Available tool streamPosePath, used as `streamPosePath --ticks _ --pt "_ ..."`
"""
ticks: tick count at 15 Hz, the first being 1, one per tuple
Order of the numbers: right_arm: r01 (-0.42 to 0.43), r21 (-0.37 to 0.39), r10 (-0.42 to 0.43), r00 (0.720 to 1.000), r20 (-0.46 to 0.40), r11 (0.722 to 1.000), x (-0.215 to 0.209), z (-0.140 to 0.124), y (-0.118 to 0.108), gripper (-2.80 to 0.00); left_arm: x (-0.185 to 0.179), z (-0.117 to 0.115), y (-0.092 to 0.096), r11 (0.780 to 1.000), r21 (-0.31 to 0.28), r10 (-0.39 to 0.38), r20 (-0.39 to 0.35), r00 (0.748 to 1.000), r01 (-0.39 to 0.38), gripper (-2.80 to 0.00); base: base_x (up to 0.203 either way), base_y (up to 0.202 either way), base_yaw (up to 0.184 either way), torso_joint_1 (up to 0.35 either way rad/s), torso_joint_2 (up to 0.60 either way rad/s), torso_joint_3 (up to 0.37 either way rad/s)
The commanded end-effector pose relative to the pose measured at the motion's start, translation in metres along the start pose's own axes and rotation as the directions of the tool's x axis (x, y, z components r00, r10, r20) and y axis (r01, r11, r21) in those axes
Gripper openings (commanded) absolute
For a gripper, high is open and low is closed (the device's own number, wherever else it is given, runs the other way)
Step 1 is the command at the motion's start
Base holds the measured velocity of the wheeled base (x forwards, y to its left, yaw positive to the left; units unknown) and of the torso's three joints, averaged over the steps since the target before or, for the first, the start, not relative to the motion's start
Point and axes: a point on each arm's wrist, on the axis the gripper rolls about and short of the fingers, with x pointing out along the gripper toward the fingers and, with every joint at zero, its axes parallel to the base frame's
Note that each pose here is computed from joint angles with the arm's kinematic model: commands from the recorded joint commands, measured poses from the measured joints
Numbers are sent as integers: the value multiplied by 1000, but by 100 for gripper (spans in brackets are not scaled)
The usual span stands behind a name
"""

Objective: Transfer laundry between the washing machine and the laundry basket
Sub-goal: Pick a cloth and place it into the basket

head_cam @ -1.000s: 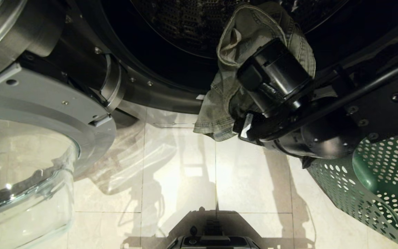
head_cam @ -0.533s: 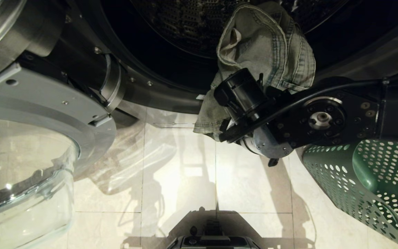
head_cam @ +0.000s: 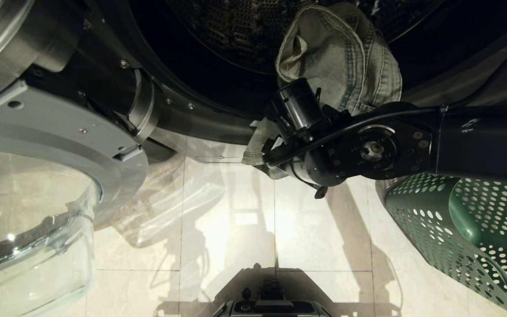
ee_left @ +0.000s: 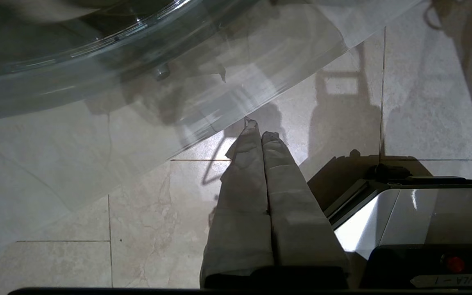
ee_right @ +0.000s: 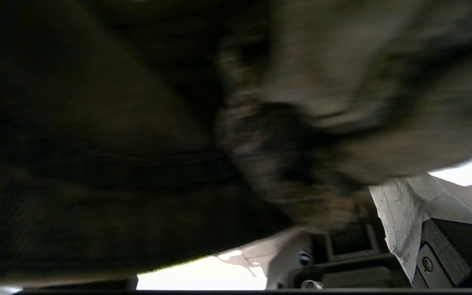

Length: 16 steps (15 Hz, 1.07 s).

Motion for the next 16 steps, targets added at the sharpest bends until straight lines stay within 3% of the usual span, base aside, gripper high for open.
streamPosePath --ticks 1,6,16 --pt "3 11 -3 1000 11 1000 7 0 -1 0 0 0 0 1000 0 1 2 1000 -1 -280 0 0 0 0 0 0" --pt "-57 80 52 996 69 995 21 16 4 0 0 0 0 1000 0 1 2 1000 -1 -280 0 0 0 0 0 0" --pt "-183 82 183 983 8 980 13 43 1 0 0 0 0 1000 0 1 2 1000 -1 -280 0 0 0 0 0 0"
